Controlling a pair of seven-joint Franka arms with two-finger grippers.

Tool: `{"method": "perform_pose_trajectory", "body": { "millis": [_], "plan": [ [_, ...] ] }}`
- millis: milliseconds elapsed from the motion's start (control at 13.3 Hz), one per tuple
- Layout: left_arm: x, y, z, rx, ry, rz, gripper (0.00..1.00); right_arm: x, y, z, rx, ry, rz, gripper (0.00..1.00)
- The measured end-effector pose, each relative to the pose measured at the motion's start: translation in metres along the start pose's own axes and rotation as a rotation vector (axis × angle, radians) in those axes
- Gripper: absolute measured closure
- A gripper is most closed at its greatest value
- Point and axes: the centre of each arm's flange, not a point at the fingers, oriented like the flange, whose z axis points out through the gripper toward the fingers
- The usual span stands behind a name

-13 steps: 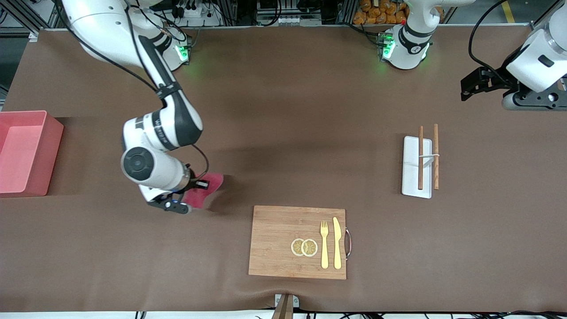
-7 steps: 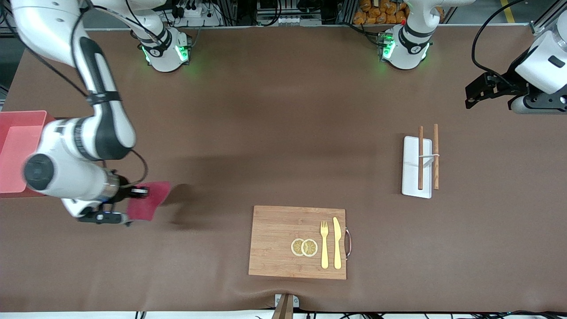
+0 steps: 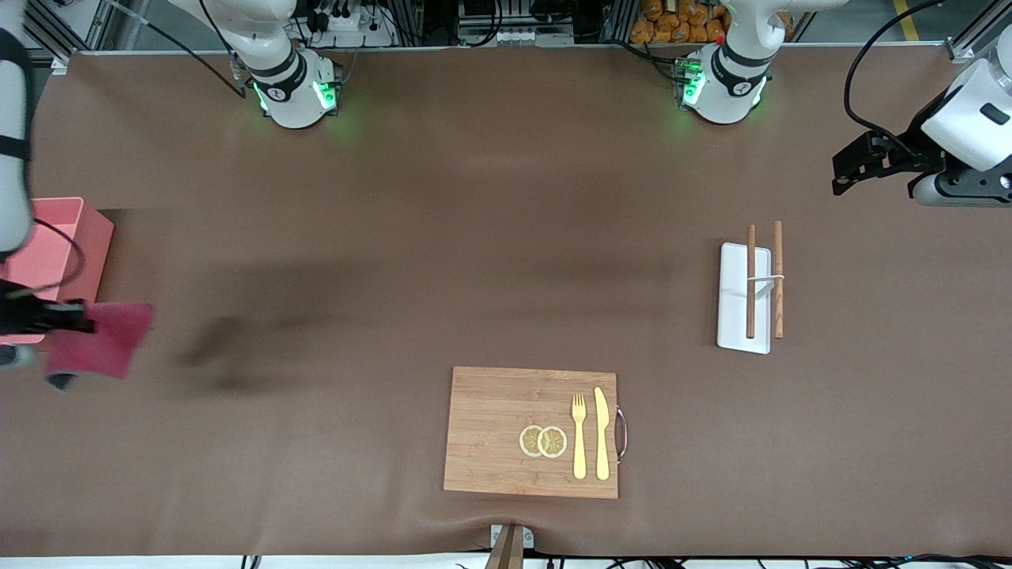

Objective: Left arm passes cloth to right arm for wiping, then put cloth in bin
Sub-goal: 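Lower the cloth into the pink bin and open the right gripper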

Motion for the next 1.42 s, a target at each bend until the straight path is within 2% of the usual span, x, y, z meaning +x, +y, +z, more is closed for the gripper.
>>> {"method": "perform_pose_trajectory", "body": {
  "millis": [375, 524, 824, 974, 1199, 1273, 1423],
  "plan": [
    [0.000, 0.000, 0.000, -0.006, 0.000, 0.047, 0.00, -0.069, 0.109, -0.011, -0.059, -0.019, -0.126, 0.98],
    [0.000, -0.004, -0.001, -0.013, 0.002, 0.057, 0.00, -0.095, 0.151, -0.005, -0.081, -0.007, -0.166, 0.98],
    [-0.001, -0.005, -0.003, -0.015, 0.004, 0.063, 0.00, -0.141, 0.231, 0.049, -0.122, 0.012, -0.273, 0.98],
    [-0.001, -0.004, -0.003, -0.016, 0.004, 0.065, 0.00, -0.155, 0.255, 0.086, -0.118, 0.007, -0.279, 0.98],
    [-0.001, -0.004, -0.003, -0.016, 0.005, 0.065, 0.00, -0.168, 0.270, 0.130, -0.071, -0.018, -0.260, 0.95],
    [-0.001, -0.005, -0.003, -0.016, 0.005, 0.064, 0.00, -0.169, 0.272, 0.142, -0.058, -0.016, -0.253, 0.90],
    [-0.001, -0.006, -0.003, -0.016, 0.005, 0.062, 0.00, -0.168, 0.274, 0.154, -0.037, 0.008, -0.235, 0.70]
  ]
}}
